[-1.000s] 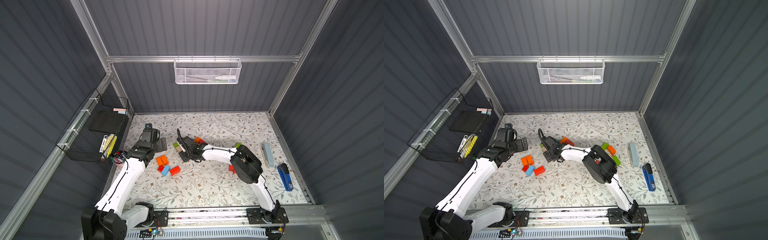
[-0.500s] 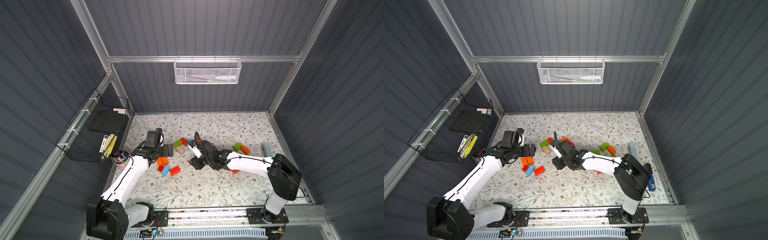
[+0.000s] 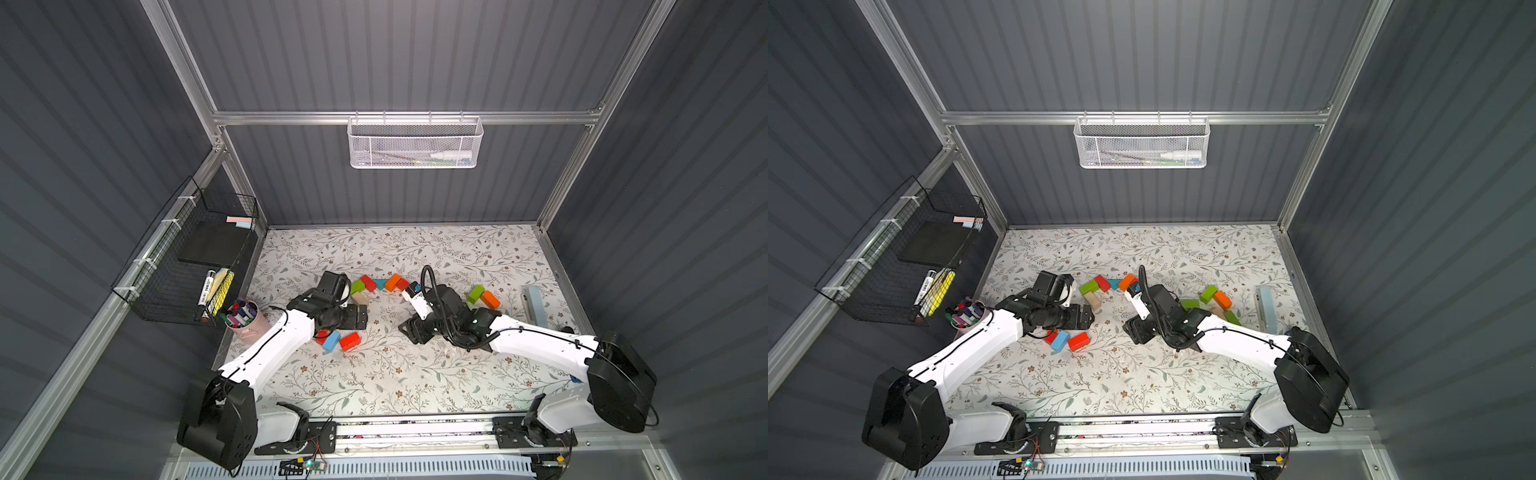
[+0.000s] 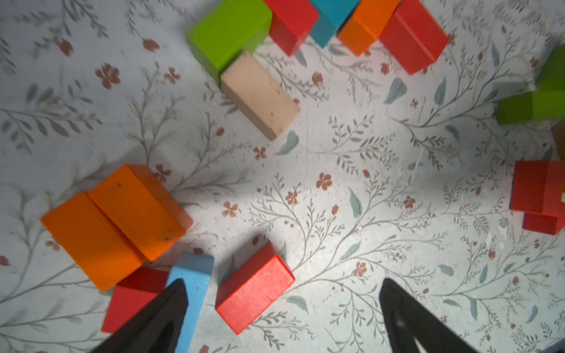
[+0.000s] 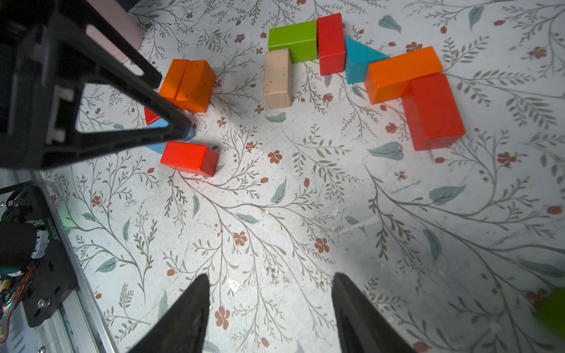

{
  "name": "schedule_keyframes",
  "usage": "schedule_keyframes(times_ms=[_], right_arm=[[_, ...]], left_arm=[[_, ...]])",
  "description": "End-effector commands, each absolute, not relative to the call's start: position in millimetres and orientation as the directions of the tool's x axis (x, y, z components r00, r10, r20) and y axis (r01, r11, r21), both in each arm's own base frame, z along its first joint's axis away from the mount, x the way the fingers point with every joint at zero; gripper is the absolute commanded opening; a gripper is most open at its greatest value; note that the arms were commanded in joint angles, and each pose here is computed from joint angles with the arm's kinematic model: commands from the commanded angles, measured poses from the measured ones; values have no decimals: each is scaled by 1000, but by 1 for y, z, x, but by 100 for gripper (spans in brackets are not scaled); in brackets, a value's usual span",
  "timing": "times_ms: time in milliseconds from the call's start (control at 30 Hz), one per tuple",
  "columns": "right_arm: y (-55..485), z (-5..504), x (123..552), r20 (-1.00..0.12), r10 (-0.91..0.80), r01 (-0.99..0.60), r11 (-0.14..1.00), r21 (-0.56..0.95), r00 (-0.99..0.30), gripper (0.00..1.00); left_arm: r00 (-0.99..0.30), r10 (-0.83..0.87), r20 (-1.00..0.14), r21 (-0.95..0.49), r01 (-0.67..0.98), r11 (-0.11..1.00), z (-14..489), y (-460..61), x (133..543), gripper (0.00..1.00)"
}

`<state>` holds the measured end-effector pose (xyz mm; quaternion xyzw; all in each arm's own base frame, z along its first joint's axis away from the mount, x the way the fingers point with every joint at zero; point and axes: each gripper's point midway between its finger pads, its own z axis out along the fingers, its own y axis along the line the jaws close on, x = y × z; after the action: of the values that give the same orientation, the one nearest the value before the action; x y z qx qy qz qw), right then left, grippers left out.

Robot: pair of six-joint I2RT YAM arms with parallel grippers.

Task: Assemble a heart with building blocks
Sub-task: Move the building block to the center of the board.

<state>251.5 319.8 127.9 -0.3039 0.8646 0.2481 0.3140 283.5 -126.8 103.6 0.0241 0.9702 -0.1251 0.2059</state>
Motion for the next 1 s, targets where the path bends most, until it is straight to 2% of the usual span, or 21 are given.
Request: schedule_keyframes(times_ms=[0, 133, 300, 467, 667, 800, 867, 967], right_arm=[[315, 128, 252, -696, -348, -664, 705, 247, -628, 66], [311, 129, 250, -700, -333, -655, 712, 254, -632, 66], [304, 127, 250, -701, -326, -643, 726, 243, -634, 66], [298, 127, 251, -704, -316, -633, 736, 240, -636, 66], [295, 125, 253, -701, -311, -622, 745, 239, -642, 66], [294, 123, 254, -698, -312, -620, 748, 237, -644, 66], [294, 122, 254, -698, -310, -617, 750, 238, -646, 66], [294, 121, 254, -695, -310, -615, 751, 240, -649, 66]], left_arm=[[-953, -43, -300, -216, 24, 976, 81, -126, 262, 99], [-969, -47, -241, -156, -9, 988, 65, -125, 256, 99], [-980, -60, -190, -153, -31, 988, 46, -131, 252, 99], [-983, -48, -177, -137, -24, 990, 37, -133, 252, 99], [-984, -15, -179, -203, 22, 979, 35, -160, 253, 99], [-987, 20, -161, -115, 39, 993, 33, -155, 250, 99], [-987, 24, -159, -101, 41, 994, 34, -154, 249, 96], [-988, 20, -150, -57, 29, 998, 32, -147, 246, 84]])
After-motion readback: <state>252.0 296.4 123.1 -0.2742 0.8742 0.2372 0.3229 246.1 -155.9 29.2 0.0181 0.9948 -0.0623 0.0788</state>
